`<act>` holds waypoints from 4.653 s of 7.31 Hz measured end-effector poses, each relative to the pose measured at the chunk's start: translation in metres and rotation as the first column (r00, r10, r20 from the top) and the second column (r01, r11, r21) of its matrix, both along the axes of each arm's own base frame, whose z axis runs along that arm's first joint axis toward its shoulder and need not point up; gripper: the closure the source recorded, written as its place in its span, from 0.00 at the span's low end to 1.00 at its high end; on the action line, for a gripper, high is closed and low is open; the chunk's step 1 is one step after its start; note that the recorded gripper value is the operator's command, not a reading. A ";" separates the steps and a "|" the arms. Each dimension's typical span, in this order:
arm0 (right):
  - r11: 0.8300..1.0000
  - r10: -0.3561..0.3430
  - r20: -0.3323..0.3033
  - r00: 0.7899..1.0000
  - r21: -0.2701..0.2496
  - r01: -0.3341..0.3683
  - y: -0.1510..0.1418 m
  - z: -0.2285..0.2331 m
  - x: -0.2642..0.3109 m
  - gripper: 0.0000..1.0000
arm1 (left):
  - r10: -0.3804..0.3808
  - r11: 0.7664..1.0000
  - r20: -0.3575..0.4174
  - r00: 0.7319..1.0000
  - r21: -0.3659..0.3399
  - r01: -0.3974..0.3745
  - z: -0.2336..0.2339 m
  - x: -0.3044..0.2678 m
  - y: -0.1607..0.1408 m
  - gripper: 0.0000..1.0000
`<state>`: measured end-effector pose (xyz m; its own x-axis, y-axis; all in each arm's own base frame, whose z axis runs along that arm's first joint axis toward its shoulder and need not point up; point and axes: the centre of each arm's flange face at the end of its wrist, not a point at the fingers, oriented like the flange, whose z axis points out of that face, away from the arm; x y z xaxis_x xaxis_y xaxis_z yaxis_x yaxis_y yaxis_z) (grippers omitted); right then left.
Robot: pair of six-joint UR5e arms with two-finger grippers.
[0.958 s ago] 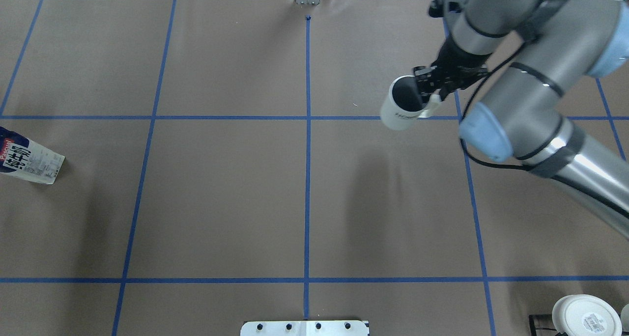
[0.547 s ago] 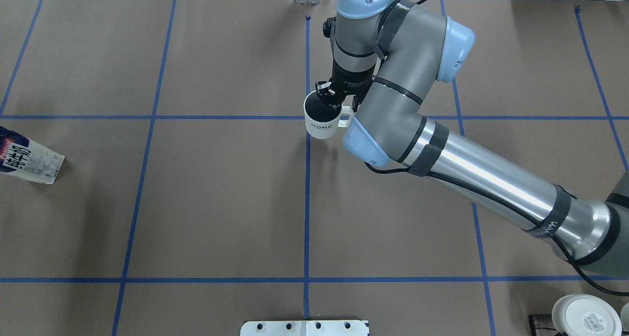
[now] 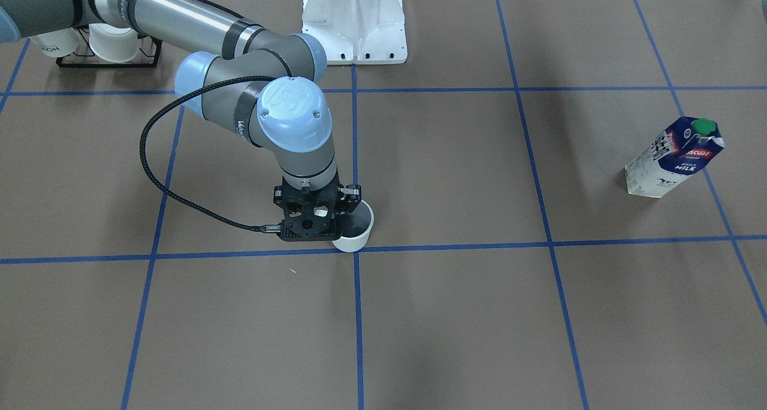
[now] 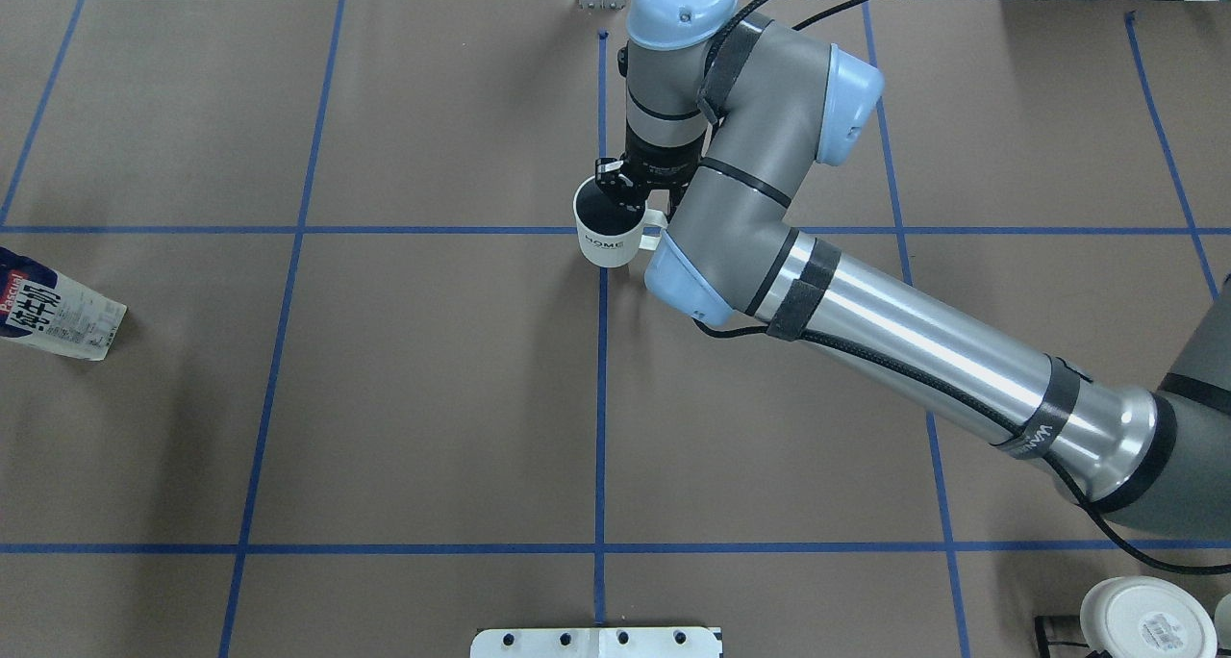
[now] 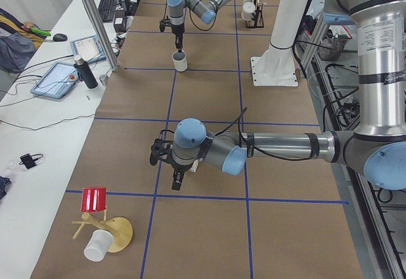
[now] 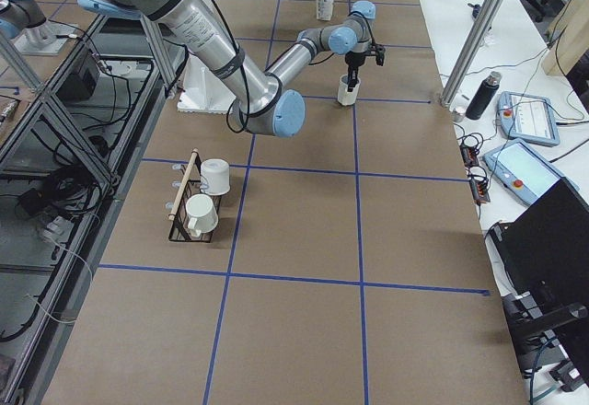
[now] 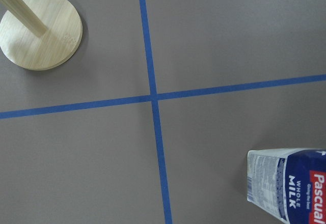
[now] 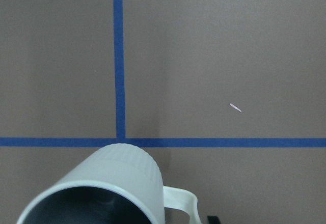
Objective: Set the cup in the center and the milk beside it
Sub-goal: 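Lower the white mug onto the center grid crossing with the right gripper, then open the right gripper and draw it back away from the mug, then set the milk carton beside the mug with the left gripper while the right arm withdraws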
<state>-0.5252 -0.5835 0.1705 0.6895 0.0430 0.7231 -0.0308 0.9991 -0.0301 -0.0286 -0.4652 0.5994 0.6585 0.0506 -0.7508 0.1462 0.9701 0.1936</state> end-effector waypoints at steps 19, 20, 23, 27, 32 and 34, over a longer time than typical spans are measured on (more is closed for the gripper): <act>0.999 0.035 0.021 0.999 -0.023 -0.034 0.034 0.165 0.226 0.00 | 0.265 0.963 0.086 0.961 -0.082 -0.258 -0.161 0.158 -0.033 1.00; 1.000 0.023 0.004 1.000 0.001 -0.023 0.041 0.189 0.255 0.00 | 0.262 0.961 0.083 0.961 -0.114 -0.252 -0.226 0.169 -0.064 1.00; 0.998 -0.020 -0.047 0.999 0.050 0.023 0.057 0.249 0.323 0.00 | 0.184 0.970 0.031 0.982 -0.169 -0.177 -0.376 0.273 -0.083 1.00; 0.994 -0.067 -0.088 0.994 0.079 0.074 0.067 0.297 0.368 0.00 | 0.121 0.982 0.035 0.992 -0.147 -0.114 -0.498 0.425 -0.071 1.00; 0.994 -0.062 -0.090 0.994 0.079 0.070 0.069 0.301 0.374 0.00 | 0.092 0.992 0.059 0.994 -0.095 -0.086 -0.512 0.471 -0.072 0.01; 0.995 -0.059 -0.090 0.994 0.078 0.066 0.068 0.301 0.376 0.00 | 0.091 0.992 0.058 0.994 -0.091 -0.085 -0.507 0.473 -0.070 0.02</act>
